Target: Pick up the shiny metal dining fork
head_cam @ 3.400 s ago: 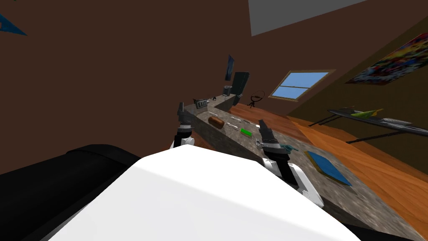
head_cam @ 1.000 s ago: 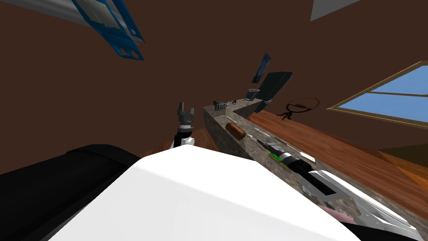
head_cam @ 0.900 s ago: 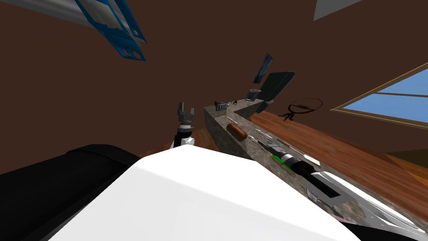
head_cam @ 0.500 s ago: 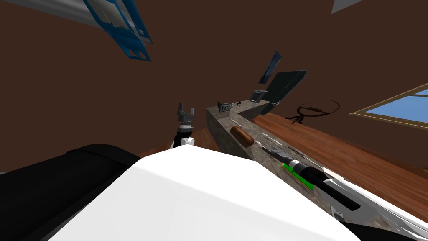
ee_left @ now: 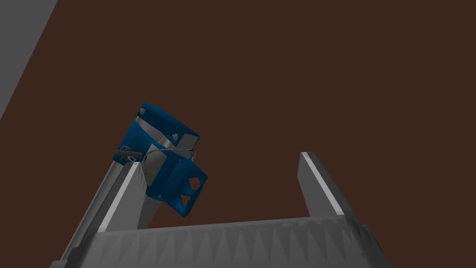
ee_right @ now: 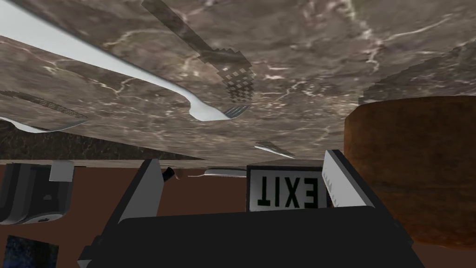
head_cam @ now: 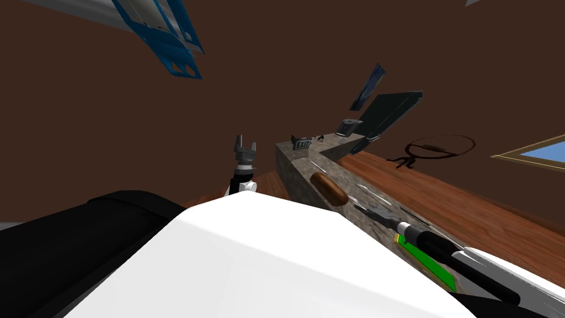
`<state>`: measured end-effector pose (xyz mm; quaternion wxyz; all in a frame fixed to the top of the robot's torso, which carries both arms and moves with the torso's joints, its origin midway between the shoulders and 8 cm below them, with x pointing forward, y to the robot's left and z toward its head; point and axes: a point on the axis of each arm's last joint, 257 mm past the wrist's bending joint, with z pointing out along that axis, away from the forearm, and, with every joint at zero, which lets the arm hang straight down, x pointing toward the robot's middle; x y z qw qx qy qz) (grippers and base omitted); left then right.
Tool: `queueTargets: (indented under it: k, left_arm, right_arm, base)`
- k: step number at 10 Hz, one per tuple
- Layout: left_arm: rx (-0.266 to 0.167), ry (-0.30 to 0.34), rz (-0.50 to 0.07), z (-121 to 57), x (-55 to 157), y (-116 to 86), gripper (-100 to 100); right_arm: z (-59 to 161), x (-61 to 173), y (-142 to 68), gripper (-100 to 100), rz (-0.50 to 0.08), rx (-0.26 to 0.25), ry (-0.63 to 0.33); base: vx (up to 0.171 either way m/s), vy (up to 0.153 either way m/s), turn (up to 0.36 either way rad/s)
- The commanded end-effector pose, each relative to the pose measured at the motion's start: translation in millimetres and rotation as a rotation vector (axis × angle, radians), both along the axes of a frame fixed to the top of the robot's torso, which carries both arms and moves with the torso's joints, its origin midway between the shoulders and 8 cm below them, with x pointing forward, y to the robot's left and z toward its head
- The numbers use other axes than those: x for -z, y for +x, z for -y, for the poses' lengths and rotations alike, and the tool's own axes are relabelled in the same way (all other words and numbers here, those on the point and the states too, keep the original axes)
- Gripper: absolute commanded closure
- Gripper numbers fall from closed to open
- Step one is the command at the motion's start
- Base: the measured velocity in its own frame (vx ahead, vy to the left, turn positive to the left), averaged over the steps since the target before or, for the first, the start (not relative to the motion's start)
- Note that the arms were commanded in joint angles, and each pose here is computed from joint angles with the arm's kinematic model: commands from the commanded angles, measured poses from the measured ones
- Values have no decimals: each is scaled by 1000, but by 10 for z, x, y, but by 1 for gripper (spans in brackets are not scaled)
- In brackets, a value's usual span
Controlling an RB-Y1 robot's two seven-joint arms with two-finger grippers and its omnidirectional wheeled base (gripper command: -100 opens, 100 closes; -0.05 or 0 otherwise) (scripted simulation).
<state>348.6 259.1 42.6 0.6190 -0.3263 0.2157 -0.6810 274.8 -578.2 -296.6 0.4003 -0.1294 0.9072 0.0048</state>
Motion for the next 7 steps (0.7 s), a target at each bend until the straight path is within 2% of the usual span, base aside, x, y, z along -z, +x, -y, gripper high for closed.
queueTargets:
  k: [1, 2, 3, 4, 5, 7]
  left_arm:
    - [0, 0, 0, 0, 0, 0, 0]
    - [0, 0, 0, 0, 0, 0, 0]
    - [0, 0, 0, 0, 0, 0, 0]
    - [0, 0, 0, 0, 0, 0, 0]
    - [0, 0, 0, 0, 0, 0, 0]
    - [0, 0, 0, 0, 0, 0, 0]
  right_arm:
    - [177, 129, -238, -100, -78, 0, -34]
    - [272, 137, -281, -100, -86, 16, -47]
    - [463, 215, -538, -100, -157, 26, -80]
    - [479, 214, -544, -100, -158, 29, -82]
    - [631, 274, -797, -100, -226, 36, -108]
    - [675, 268, -814, -100, -228, 43, -114]
  base:
    - [134, 62, 101]
    - [102, 56, 32]
    - [111, 84, 114]
    - [106, 54, 59]
    - [99, 81, 32]
    - [80, 50, 27]
